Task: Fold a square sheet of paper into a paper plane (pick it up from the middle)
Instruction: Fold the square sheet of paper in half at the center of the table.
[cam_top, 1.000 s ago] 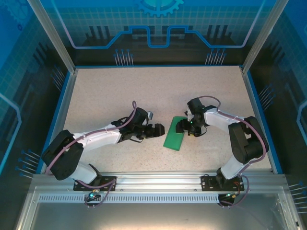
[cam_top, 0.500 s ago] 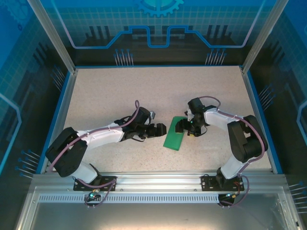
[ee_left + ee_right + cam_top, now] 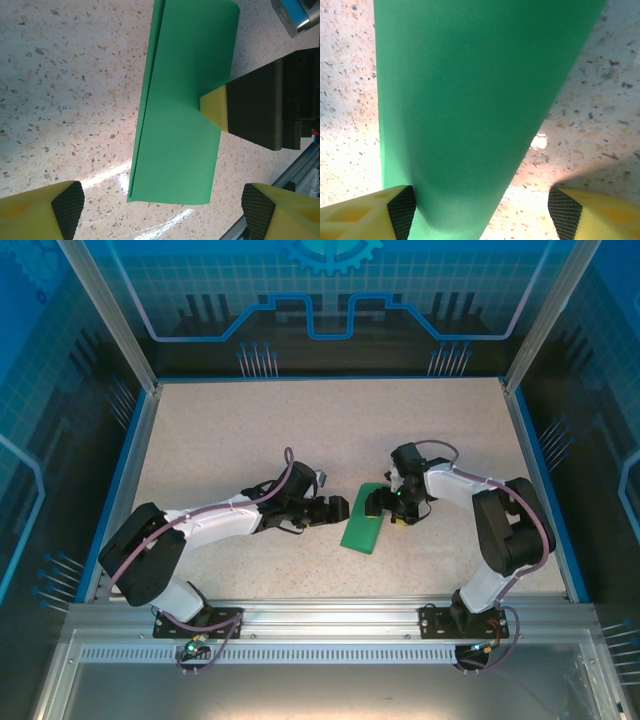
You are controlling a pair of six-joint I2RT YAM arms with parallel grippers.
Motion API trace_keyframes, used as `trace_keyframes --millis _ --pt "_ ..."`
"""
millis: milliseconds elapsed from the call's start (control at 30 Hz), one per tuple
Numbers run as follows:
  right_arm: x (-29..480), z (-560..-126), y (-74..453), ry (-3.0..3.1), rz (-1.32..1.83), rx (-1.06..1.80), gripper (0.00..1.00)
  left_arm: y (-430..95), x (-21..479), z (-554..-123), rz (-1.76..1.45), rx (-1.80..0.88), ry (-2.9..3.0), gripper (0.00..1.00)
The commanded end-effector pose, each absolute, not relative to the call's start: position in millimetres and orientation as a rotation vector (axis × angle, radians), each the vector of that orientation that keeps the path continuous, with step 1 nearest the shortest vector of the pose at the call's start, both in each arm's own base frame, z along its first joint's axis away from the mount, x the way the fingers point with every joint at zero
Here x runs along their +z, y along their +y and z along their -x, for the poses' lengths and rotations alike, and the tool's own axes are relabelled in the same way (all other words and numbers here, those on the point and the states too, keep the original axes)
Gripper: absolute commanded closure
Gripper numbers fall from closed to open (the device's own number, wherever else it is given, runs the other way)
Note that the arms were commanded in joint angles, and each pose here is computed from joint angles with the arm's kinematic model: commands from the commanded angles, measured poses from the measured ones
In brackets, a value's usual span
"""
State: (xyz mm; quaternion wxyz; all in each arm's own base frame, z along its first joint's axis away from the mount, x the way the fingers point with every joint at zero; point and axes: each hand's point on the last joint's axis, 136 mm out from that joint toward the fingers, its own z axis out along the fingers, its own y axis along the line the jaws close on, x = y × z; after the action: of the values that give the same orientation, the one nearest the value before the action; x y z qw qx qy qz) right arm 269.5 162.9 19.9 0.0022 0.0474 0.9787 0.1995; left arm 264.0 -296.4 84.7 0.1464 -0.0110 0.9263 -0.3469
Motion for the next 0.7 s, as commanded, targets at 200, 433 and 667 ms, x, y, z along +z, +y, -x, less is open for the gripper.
trace_keyframes --millis 200,433,667 --pt "-8.9 -254.4 161.3 3.186 -0.079 0.471 0.23 -305.2 88.3 -272.7 0.066 -1.007 2.652 0.19" --pt "-12.6 -252.4 157.7 3.205 -0.084 0.434 0.22 -305.1 87.4 -274.5 0.081 -1.001 2.65 0.2" --pt "-14.6 -255.1 155.1 3.212 -0.128 0.396 0.22 -303.3 84.2 -274.7 0.097 -0.989 2.654 0.25"
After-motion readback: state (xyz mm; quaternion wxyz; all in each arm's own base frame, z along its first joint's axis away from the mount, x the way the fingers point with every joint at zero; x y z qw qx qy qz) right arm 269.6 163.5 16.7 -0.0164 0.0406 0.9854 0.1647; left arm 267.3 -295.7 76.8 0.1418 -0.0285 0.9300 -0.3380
